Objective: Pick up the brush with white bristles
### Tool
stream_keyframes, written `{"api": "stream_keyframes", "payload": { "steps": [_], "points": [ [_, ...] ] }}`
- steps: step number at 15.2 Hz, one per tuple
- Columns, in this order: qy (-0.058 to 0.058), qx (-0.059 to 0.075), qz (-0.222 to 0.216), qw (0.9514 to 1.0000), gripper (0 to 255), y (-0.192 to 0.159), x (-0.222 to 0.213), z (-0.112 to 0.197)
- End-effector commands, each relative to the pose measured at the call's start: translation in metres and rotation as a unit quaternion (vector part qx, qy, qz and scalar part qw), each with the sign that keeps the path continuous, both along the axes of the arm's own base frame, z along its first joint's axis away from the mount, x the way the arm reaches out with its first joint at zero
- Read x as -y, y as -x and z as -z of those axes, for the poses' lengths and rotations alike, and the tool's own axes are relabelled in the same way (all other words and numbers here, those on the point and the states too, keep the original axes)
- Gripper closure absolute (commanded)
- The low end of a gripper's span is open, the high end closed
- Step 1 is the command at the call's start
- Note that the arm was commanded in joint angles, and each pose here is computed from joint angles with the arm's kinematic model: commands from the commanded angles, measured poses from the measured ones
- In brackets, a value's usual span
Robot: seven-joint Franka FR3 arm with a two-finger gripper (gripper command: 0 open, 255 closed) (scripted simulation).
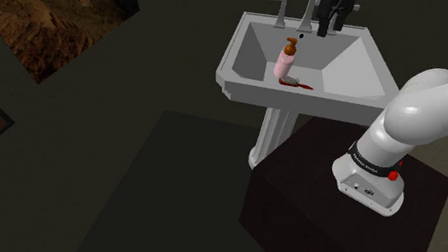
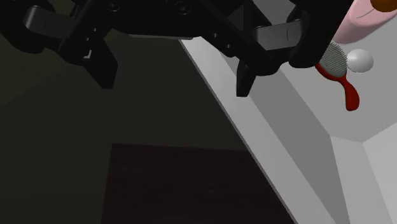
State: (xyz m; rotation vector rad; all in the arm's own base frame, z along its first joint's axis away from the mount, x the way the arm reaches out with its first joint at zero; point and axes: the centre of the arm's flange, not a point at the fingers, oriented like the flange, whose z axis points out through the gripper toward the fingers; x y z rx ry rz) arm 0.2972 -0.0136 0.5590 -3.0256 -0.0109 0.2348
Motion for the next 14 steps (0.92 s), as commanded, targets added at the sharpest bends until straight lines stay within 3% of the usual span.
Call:
{"api": "stream_keyframes", "payload": {
  "steps": [1,14],
  "points": [
    [0.0,0.0,0.0,1.0,0,0.0,0.0,0.0],
    [0.054,0.006,-0.019,0.9984,0,-0.055,0.067,0.137]
  ]
}}
